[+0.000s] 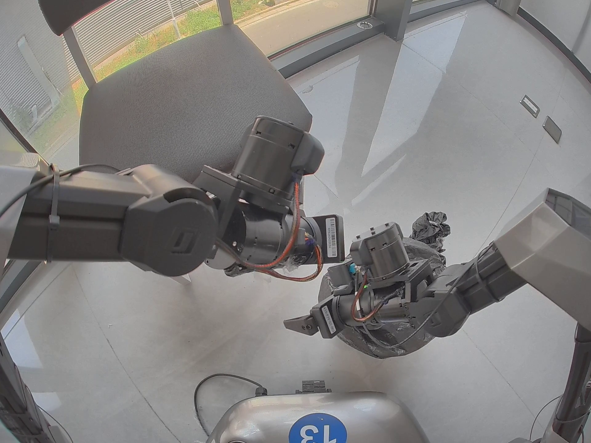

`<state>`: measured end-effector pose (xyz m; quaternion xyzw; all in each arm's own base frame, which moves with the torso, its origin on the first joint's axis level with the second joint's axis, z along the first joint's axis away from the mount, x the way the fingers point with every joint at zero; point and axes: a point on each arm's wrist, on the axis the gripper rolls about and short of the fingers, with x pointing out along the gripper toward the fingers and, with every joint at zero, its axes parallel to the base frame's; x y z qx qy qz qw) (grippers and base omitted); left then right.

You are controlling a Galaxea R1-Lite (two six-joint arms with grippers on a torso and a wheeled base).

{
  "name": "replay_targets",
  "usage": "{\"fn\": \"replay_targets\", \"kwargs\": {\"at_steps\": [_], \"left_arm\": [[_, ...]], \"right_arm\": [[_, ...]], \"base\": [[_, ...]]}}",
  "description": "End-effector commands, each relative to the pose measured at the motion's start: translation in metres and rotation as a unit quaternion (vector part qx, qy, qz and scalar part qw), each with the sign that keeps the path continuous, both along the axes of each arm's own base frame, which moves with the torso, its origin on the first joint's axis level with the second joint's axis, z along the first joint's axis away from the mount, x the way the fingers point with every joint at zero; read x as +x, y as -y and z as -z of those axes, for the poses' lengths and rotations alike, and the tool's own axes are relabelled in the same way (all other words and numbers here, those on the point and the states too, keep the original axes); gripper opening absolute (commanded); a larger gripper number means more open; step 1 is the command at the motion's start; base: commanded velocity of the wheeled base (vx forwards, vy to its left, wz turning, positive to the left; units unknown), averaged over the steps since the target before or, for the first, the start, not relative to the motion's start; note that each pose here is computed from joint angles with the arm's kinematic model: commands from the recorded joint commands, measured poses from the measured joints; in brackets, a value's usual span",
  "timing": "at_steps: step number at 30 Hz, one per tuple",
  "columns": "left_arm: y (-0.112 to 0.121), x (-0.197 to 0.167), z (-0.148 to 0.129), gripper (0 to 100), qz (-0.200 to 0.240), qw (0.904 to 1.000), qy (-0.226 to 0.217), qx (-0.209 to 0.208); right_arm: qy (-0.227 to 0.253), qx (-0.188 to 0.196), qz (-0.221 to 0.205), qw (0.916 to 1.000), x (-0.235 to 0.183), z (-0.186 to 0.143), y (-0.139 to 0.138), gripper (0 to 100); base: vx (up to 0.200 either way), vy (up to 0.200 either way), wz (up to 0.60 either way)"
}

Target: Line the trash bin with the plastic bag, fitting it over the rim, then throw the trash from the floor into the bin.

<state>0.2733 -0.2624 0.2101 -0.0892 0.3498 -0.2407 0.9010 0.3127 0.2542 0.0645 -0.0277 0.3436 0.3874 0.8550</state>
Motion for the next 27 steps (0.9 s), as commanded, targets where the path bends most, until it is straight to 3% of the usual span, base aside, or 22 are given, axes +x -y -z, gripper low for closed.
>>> {"fn": "replay_targets", "kwargs": {"at_steps": [1, 13, 20, 21, 22, 23, 25, 27], "left_arm": [[0.000, 0.000, 0.000, 0, -0.002, 1.0000, 0.000, 0.000], [-0.001, -0.002, 0.005, 0, 0.000, 1.0000, -0.006, 0.007], [0.001, -0.005, 0.008, 0, 0.002, 0.9999, -0.008, 0.013], [0.000, -0.006, 0.009, 0, 0.001, 0.9998, -0.009, 0.015], [0.000, -0.006, 0.009, 0, 0.001, 0.9998, -0.009, 0.015], [-0.001, -0.007, 0.009, 0, 0.001, 0.9998, -0.009, 0.017], [-0.001, -0.008, 0.010, 0, 0.001, 0.9998, -0.010, 0.017], [0.001, -0.009, 0.010, 0, 0.005, 0.9998, -0.010, 0.018]], "right_arm": [[0.034, 0.023, 0.013, 0.9991, -0.006, -0.039, 0.018, 100], [0.052, 0.002, 0.058, 0.9970, -0.039, -0.063, 0.075, 100], [0.107, -0.024, 0.088, 0.9901, -0.029, -0.077, 0.114, 100], [0.149, -0.072, 0.090, 0.9821, -0.019, -0.079, 0.136, 100], [0.149, -0.072, 0.090, 0.9821, -0.019, -0.079, 0.136, 100], [0.200, -0.132, 0.073, 0.9681, -0.009, -0.081, 0.157, 100], [0.229, -0.159, 0.059, 0.9585, -0.004, -0.085, 0.164, 100], [0.240, -0.168, 0.053, 0.9546, -0.003, -0.087, 0.164, 100]], "base": [[0.000, 0.000, 0.00], [0.000, 0.000, 0.00], [0.000, 0.000, 0.00], [0.000, 0.000, 0.00], [0.000, 0.000, 0.00], [0.000, 0.000, 0.00], [0.000, 0.000, 0.00], [0.000, 0.000, 0.00]]}}
